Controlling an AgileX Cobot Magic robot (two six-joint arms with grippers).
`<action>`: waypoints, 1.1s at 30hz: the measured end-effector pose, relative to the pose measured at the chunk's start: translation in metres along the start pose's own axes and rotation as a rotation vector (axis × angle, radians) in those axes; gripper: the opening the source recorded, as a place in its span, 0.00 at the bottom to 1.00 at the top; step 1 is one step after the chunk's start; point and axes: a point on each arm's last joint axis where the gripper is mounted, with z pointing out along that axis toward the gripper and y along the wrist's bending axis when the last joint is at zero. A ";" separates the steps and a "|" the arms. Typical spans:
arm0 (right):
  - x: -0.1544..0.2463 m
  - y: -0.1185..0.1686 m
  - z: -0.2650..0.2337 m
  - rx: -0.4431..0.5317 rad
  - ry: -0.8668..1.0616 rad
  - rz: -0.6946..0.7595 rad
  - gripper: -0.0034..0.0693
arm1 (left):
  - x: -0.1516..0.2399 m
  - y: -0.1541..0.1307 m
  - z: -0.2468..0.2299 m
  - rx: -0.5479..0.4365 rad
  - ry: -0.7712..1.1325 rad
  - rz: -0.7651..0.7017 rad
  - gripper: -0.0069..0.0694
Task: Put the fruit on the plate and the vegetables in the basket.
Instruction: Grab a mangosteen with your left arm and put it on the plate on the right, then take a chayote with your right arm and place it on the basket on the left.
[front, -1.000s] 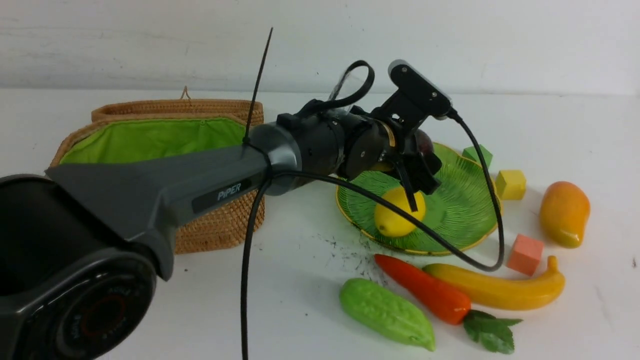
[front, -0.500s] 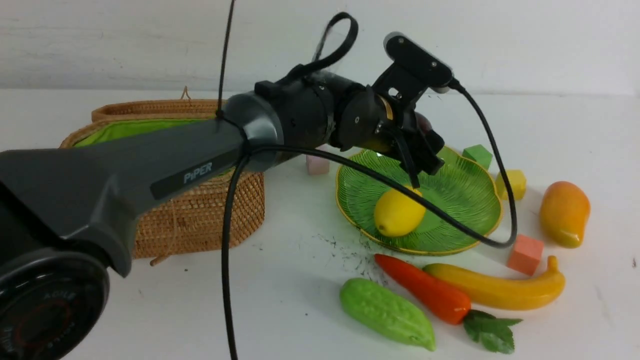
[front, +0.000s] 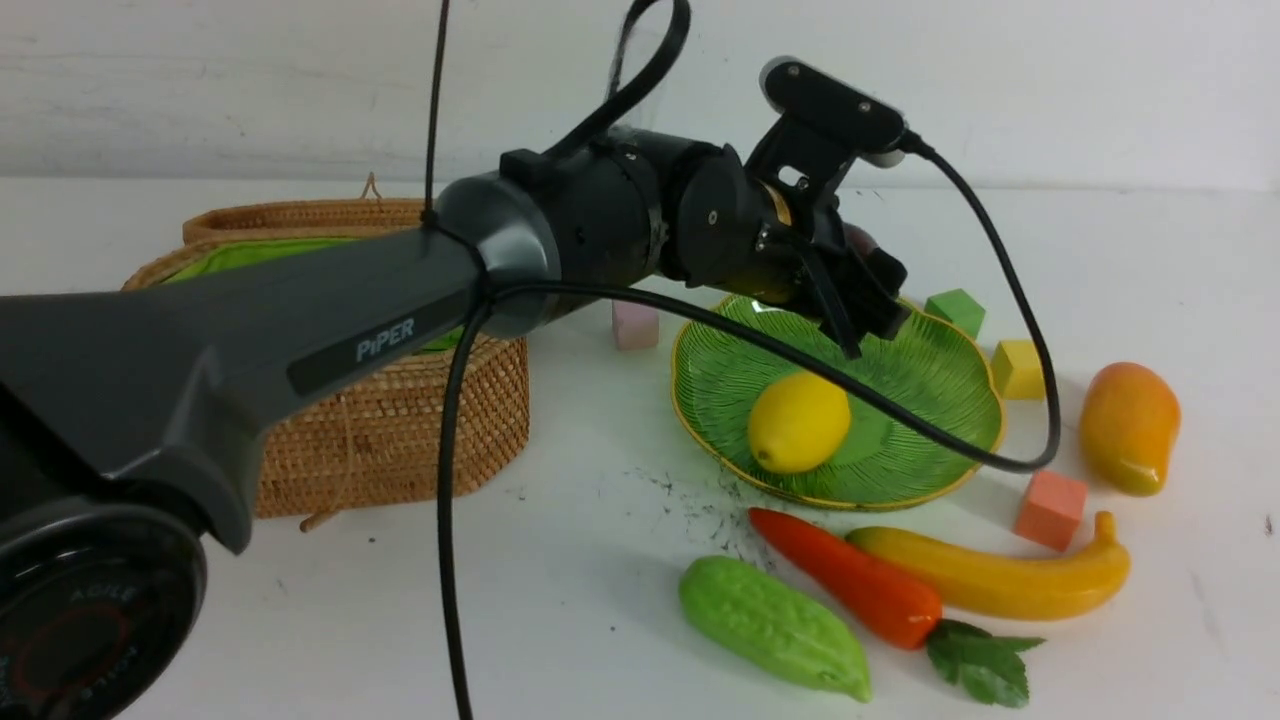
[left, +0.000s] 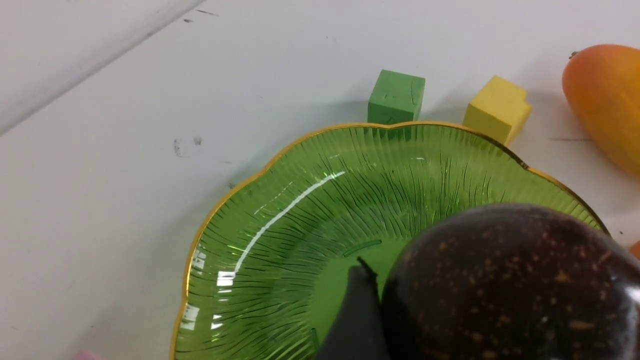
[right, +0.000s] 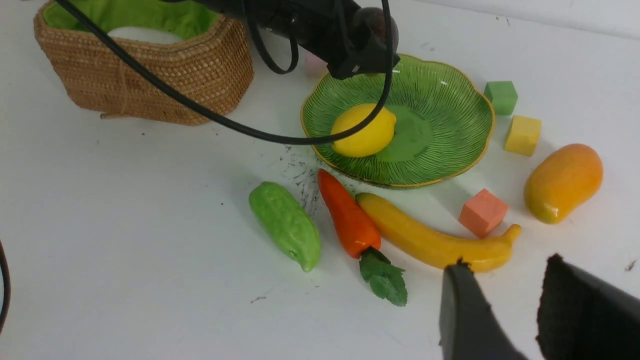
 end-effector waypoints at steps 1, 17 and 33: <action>0.000 0.000 0.000 0.000 0.003 0.000 0.37 | 0.000 0.000 0.000 0.000 0.000 0.002 0.90; 0.000 0.000 0.000 -0.003 0.002 0.001 0.37 | 0.001 -0.004 -0.016 0.044 0.121 -0.039 0.84; -0.020 0.000 0.093 -0.134 0.341 0.059 0.37 | -0.045 -0.015 -0.223 0.080 0.228 -0.175 0.07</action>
